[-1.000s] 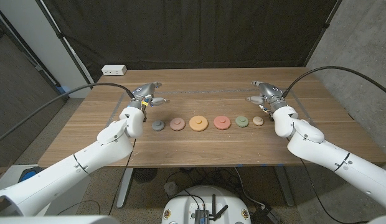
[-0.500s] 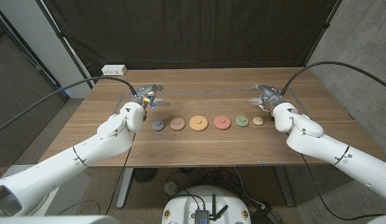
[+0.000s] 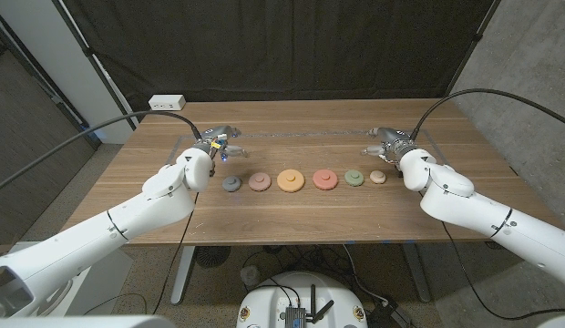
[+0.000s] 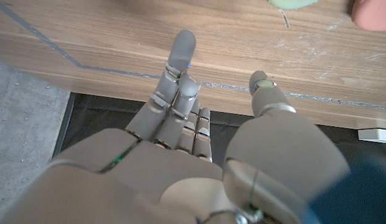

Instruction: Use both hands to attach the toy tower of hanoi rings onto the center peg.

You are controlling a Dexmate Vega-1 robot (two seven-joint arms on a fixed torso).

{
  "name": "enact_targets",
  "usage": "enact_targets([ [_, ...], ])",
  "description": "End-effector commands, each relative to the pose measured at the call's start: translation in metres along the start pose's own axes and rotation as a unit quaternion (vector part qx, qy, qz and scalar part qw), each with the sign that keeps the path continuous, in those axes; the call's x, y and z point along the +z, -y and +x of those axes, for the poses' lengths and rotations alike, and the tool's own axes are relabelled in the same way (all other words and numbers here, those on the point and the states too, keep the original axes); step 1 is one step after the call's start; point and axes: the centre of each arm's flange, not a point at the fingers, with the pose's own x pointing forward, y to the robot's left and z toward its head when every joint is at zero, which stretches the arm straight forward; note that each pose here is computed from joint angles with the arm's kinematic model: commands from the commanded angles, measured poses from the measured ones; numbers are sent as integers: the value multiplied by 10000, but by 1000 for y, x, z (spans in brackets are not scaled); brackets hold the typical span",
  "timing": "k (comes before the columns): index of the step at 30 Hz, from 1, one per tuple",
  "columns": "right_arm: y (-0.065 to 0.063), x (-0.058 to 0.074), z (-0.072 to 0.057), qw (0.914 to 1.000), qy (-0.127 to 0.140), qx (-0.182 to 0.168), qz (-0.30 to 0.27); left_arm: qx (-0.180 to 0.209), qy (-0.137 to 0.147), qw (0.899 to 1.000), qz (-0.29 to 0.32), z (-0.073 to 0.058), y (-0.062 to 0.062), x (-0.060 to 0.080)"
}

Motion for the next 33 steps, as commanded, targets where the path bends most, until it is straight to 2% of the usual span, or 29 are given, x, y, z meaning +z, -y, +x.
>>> enact_targets([
  [1,1,-3,-8,9999,157,43,2,44,-49,10000,-73,-1,0,-4],
  [15,-3,-11,-24,9996,211,189,22,146,-29,9996,-252,-4,-1,-7],
  [33,-15,-14,-38,9990,195,391,-38,251,-72,9994,-243,-5,2,-8],
])
